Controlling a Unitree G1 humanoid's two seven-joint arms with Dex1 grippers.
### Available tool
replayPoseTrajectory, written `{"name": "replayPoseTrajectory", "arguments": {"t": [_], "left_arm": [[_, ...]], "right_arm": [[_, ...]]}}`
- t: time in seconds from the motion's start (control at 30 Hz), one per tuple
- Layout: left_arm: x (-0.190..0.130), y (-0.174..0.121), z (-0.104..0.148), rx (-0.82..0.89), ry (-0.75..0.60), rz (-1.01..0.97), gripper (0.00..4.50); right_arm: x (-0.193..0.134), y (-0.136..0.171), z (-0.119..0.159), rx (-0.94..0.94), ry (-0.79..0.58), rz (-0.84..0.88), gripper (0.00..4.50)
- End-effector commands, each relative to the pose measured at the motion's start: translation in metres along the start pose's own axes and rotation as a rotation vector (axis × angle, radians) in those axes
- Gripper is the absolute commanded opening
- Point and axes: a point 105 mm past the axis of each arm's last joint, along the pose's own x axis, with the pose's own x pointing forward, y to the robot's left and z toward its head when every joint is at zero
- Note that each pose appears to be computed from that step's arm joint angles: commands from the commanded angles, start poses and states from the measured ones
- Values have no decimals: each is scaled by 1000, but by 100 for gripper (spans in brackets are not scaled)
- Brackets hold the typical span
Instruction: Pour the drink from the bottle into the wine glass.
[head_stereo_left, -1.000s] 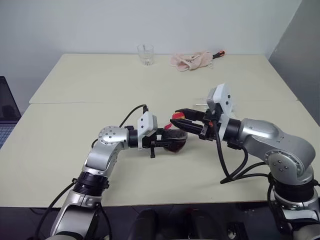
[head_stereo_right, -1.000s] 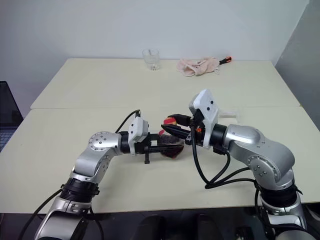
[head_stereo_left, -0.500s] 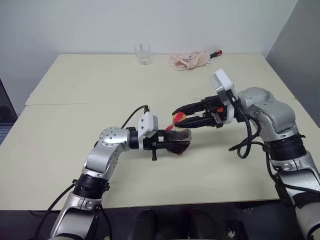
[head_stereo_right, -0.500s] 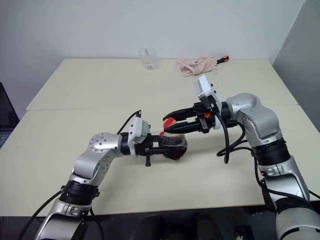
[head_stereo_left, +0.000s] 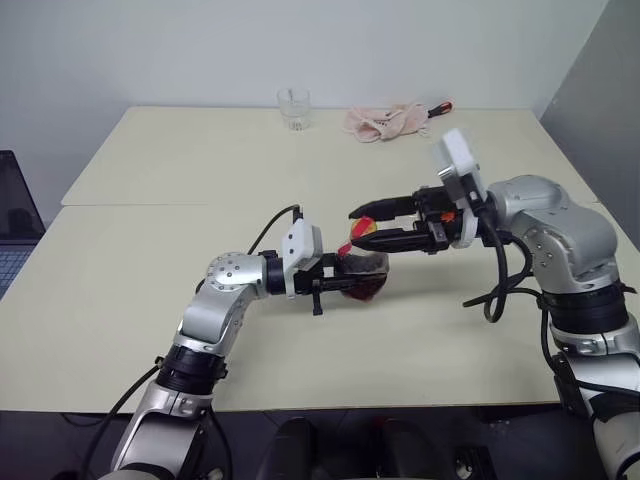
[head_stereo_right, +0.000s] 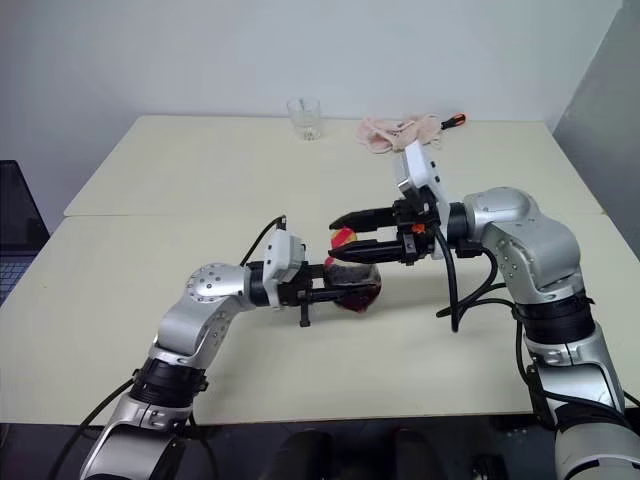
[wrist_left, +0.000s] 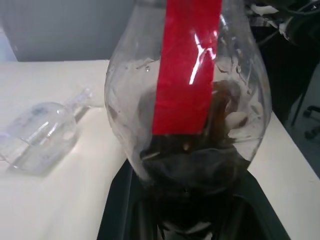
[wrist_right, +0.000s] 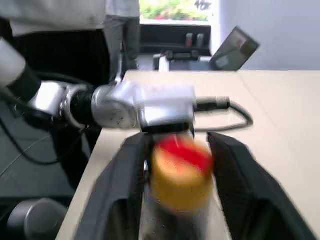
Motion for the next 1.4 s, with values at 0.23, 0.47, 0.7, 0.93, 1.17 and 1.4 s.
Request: {"name": "replayPoseTrajectory", "arguments": {"t": [0.23,0.47,0.7,0.93,1.17,1.4], "left_arm": [[17,13,-1,28,-16,-10,79],[29,37,-7,67,0,54,77],[40,54,-8,102,0,87,77],[47,64,-5,128,-13,101,77],[51,65,-2,138,-24,99,77],[48,63,-3,142,-32,99,77]], "right_arm": [[-12,-6,28,-94,-45,-292,450],[-29,-21,24,-135,74,-760,450],[-16,-3,11,-13,86,-1029,450],[-16,2,-2,138,77,-1272,450],[-15,5,-20,225,108,-1341,450],[-8,2,-23,289,80,-1331,450]]}}
